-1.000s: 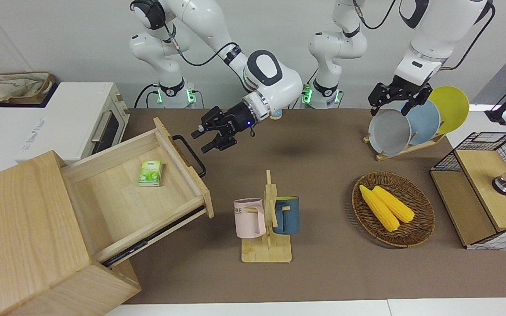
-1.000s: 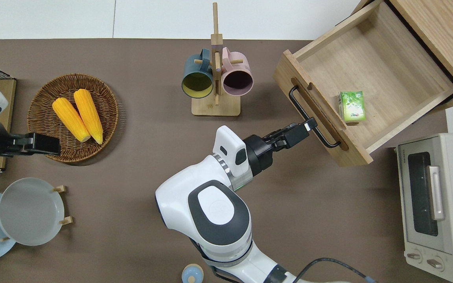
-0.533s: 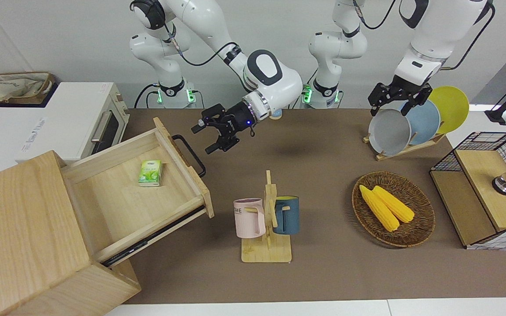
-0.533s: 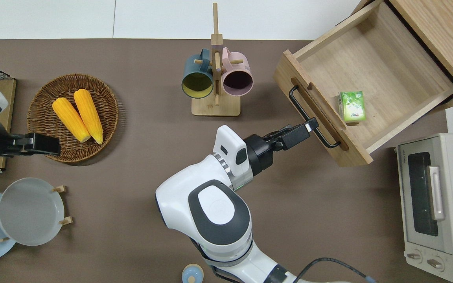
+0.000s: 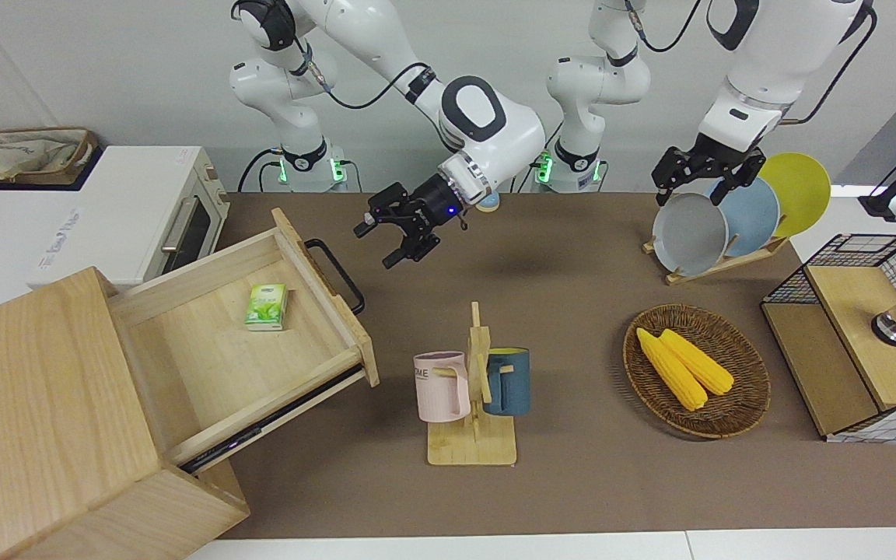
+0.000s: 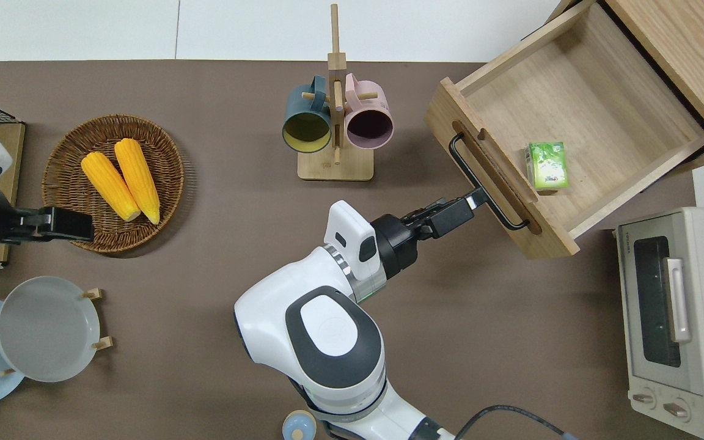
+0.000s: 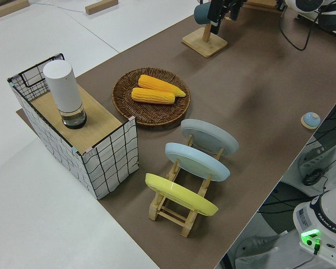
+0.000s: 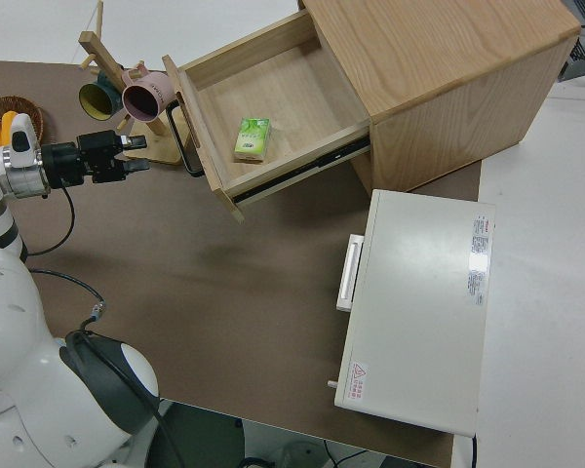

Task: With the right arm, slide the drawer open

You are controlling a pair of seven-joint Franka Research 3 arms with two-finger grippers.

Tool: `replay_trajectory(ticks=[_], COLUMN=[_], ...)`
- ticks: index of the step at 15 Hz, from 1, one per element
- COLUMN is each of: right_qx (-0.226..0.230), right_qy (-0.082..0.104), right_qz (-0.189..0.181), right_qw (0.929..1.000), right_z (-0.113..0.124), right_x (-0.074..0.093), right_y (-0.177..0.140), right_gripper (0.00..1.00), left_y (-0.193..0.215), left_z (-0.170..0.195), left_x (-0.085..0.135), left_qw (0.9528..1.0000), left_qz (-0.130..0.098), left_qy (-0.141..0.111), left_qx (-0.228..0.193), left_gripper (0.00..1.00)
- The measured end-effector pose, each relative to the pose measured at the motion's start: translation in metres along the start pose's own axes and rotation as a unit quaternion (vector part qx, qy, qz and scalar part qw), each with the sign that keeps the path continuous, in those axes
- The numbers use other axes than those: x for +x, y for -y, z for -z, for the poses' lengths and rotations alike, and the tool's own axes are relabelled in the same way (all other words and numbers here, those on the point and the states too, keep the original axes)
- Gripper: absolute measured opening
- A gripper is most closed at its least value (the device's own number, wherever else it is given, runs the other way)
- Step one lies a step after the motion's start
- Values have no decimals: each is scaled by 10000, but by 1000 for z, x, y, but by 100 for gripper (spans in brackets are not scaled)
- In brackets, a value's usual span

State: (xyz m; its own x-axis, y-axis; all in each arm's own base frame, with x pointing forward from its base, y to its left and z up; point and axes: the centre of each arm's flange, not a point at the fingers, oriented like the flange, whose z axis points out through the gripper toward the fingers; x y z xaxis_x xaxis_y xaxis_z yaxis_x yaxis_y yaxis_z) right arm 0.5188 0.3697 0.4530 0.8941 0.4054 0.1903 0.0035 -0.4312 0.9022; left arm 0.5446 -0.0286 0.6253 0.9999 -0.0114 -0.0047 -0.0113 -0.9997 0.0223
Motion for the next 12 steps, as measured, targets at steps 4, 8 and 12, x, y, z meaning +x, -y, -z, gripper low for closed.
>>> replay_trajectory(ticks=[4,8,12], right_qx=[673,1559,2388], right_qy=[160,488,727], right_qz=[-137,-141,-531], right_qw=[9975,9865,9669], right_z=[14,12,-17], right_x=[6,16,20], right_y=[-22,-85,-144], right_gripper=[100,100,100], left_y=[0,0,0], left_z=[0,0,0], left_x=[0,0,0], left_qw=[10000,10000,10000], left_qz=[0,0,0], left_qy=[0,0,0], left_qx=[0,0,0], left_gripper=[99,100,100])
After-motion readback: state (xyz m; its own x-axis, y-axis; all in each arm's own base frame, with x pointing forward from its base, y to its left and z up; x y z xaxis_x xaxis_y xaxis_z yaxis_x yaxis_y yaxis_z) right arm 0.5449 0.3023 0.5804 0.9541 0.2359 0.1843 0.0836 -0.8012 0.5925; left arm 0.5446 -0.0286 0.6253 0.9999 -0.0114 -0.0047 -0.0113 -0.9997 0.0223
